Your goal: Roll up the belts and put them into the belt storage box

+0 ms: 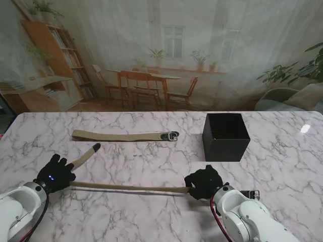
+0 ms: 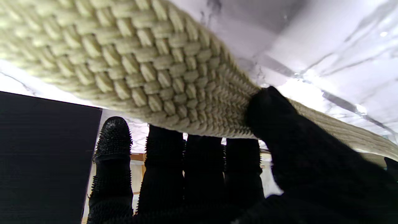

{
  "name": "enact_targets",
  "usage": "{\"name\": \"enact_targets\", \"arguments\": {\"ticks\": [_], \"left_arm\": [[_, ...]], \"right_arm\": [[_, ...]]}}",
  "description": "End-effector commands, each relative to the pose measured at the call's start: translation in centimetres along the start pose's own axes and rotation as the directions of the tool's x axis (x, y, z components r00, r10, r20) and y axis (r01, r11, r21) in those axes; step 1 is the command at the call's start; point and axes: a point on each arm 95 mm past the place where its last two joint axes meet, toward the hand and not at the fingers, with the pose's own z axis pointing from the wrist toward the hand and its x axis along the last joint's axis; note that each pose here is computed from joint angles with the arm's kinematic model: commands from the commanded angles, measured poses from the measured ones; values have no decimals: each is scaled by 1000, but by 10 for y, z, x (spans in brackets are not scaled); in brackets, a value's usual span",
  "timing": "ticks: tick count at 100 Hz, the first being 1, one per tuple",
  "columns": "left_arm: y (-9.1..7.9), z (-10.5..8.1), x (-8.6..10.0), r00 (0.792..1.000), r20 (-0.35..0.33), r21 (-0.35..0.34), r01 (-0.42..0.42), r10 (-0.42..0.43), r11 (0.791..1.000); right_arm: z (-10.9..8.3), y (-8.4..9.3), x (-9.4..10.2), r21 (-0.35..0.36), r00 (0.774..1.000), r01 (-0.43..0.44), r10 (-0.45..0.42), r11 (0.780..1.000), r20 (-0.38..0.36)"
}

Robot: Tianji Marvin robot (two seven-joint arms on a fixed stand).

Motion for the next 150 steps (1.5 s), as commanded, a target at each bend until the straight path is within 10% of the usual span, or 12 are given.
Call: {"name": "enact_targets", "arguments": {"ticks": [1,36,100,150], "left_arm": [[22,-4,-1,1000,21,-72,-7,9,997],[49,-3,-4,995,94,-143,-2,15,990],[49,1,-3,995,101,-143,21,-7,989],[49,3,-4,993,118,-136,33,-17,990]], "right_arm": [[-1,-5,-6,17,1000,2,-2,1000,17],[3,-10,-2,114,999,38,-35,993,-32],[-20,4,-24,-2,997,83,-83,997,-2],[-22,-9,-31,157,979,201,-204,967,2]]}}
